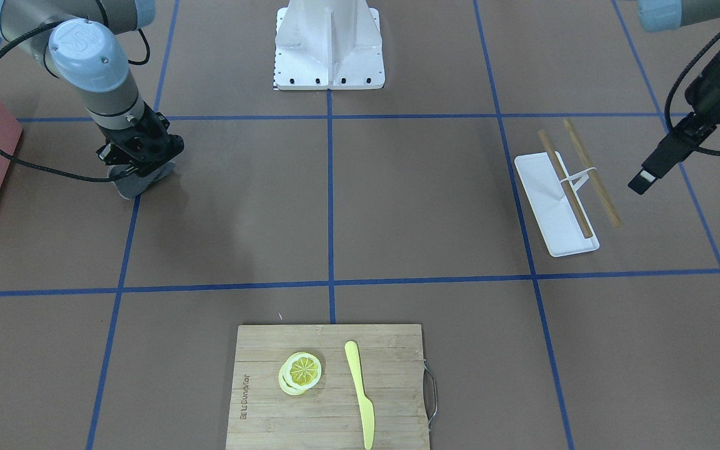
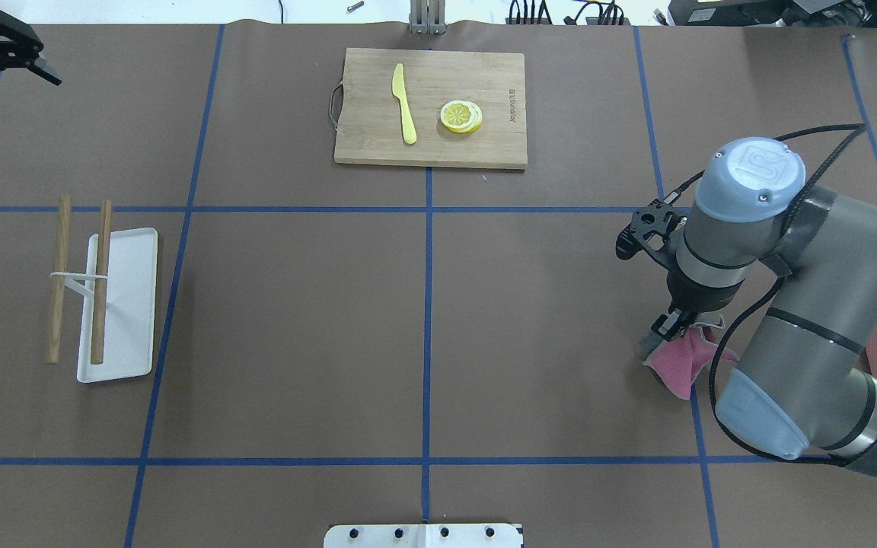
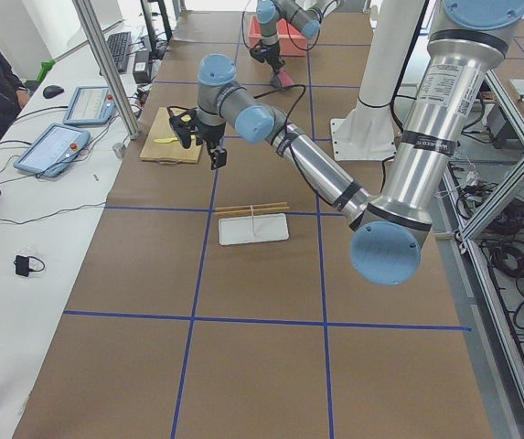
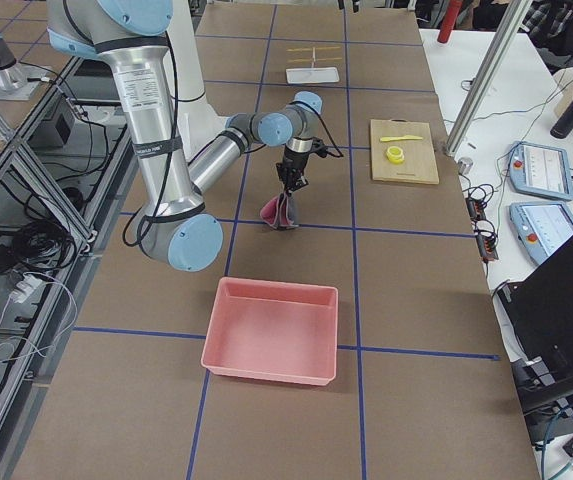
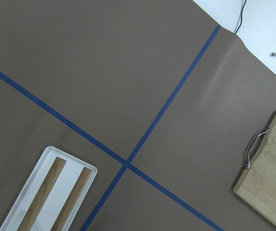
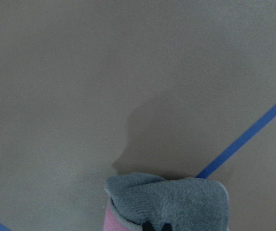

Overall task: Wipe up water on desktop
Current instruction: 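Lower the cloth and wipe it across the table with the right gripper, then wipe the cloth back toward the robot across the table with the right gripper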

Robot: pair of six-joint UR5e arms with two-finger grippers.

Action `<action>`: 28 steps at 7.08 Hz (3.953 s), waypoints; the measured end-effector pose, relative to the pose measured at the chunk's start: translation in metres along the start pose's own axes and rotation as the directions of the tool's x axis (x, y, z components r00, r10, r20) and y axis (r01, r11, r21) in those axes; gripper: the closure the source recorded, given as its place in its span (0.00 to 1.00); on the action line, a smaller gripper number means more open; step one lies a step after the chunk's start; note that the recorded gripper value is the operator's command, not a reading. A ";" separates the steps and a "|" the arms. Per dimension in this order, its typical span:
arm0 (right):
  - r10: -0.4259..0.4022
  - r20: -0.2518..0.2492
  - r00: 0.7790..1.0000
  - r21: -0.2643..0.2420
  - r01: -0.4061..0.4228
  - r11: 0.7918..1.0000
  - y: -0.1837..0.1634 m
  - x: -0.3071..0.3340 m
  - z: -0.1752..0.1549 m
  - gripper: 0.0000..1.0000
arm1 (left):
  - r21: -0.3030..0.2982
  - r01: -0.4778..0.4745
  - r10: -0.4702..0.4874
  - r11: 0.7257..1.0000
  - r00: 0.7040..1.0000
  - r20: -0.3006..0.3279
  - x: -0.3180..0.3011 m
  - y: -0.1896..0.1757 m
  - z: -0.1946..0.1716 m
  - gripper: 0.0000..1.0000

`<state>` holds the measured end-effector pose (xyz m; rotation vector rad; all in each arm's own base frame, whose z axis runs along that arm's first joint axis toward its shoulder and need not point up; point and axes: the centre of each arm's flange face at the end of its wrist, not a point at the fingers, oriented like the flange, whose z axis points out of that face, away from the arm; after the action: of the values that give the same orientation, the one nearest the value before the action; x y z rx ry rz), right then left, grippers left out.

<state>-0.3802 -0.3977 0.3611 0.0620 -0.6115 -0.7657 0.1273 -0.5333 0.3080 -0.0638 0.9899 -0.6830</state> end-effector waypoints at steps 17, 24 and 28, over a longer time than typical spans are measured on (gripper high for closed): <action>0.236 -0.018 0.972 0.020 -0.235 0.972 -0.076 0.144 0.015 1.00 | 0.013 0.000 -0.001 1.000 0.999 0.038 -0.011 -0.021 0.013 0.02; 0.278 0.163 0.947 -0.016 -0.279 0.960 -0.008 -0.069 0.015 1.00 | 0.051 -0.018 0.015 0.999 0.998 0.060 -0.019 -0.038 0.016 0.02; 0.276 0.068 0.959 -0.034 -0.274 0.961 -0.013 0.056 0.043 1.00 | 0.055 -0.023 0.020 0.998 0.998 0.054 -0.017 -0.036 0.012 0.02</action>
<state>-0.3802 -0.4372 0.4206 -0.0727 -0.6629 -0.5067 0.1132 -0.5552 0.3400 -0.0225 0.9186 -0.6853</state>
